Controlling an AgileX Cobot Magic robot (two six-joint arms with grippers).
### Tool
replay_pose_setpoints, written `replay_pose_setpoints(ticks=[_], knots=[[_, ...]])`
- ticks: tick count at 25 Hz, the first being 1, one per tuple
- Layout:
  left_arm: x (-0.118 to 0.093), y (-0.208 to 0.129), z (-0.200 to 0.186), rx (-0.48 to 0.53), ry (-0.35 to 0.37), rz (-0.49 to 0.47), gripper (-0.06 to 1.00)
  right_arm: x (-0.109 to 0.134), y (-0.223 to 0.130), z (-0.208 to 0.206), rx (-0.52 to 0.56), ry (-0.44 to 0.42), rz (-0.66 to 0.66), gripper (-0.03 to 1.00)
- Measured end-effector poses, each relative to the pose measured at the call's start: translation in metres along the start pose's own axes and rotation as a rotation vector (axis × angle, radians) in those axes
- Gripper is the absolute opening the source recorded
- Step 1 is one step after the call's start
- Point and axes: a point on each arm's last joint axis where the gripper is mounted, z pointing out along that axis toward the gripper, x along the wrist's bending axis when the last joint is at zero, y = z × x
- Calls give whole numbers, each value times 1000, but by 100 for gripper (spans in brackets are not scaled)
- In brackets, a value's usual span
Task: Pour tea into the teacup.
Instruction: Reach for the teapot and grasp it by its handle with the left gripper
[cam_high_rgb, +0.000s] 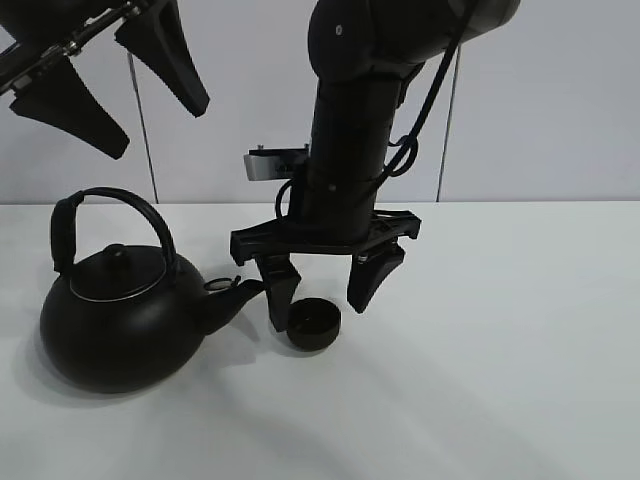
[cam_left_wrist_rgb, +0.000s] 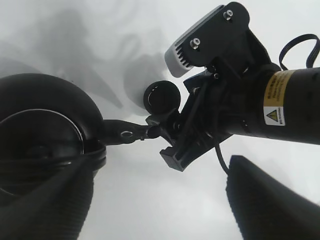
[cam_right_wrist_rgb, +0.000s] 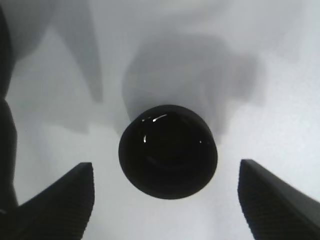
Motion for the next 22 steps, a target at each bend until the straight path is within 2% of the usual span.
replay_pose_setpoints(ticks=[6,11,22], knots=[[0,0,0,-1,0,0,54,-3,-1,-13,-1,-4,7,55],[0,0,0,-1,0,0,54,-20,-1,-32,-20,11,74,55],[0,0,0,-2,0,0,54,-62,-12,-120,-178,18,187,55]])
